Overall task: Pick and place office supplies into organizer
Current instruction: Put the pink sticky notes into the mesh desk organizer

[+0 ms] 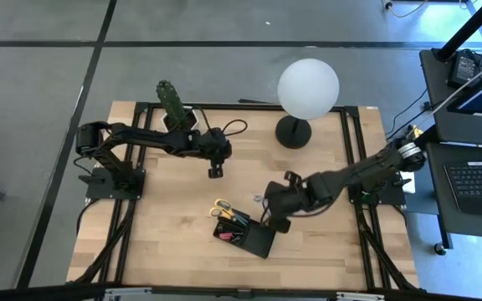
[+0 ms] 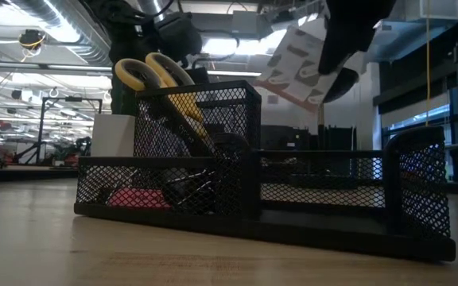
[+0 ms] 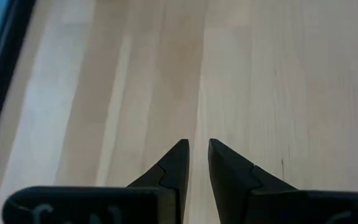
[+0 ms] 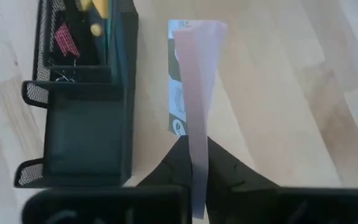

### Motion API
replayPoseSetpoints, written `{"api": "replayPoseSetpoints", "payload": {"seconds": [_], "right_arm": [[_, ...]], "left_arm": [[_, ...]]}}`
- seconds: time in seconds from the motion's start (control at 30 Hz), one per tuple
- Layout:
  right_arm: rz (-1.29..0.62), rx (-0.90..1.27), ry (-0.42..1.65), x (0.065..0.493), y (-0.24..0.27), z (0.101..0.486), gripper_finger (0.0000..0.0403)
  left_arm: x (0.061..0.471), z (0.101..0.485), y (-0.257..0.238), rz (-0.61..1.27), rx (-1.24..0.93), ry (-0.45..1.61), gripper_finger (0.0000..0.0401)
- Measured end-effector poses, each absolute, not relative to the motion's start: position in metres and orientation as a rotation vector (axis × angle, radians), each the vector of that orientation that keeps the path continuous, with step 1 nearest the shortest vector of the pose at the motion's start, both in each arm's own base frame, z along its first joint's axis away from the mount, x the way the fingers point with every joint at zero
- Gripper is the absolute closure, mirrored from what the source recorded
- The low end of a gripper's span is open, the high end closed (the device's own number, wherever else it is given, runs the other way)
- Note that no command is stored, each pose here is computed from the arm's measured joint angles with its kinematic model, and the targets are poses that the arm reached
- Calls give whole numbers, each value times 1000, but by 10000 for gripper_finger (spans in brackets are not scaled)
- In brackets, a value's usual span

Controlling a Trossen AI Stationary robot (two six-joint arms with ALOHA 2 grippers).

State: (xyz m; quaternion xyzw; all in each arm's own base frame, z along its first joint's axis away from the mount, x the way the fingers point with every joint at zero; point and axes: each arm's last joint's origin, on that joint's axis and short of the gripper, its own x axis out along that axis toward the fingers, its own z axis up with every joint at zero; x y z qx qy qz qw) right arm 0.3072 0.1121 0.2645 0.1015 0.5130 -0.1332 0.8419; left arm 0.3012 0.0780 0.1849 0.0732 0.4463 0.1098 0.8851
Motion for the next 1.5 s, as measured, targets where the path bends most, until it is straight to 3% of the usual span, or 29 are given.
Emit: {"api": "replayPoseSetpoints", "payload": {"seconds": [0.37, 0.63, 0.93, 1.5], "right_arm": [[-392, 180, 1241, 339, 170, 262, 385], [-402, 315, 1221, 349, 212, 280, 385], [-455, 328, 1360, 364, 223, 230, 385], [-659, 254, 1506, 379, 199, 182, 384]], "left_arm": [[293, 179, 76, 194, 171, 1040, 345], [288, 176, 75, 174, 177, 1097, 345], [287, 175, 75, 164, 181, 1118, 345], [286, 175, 75, 160, 183, 1124, 345]]}}
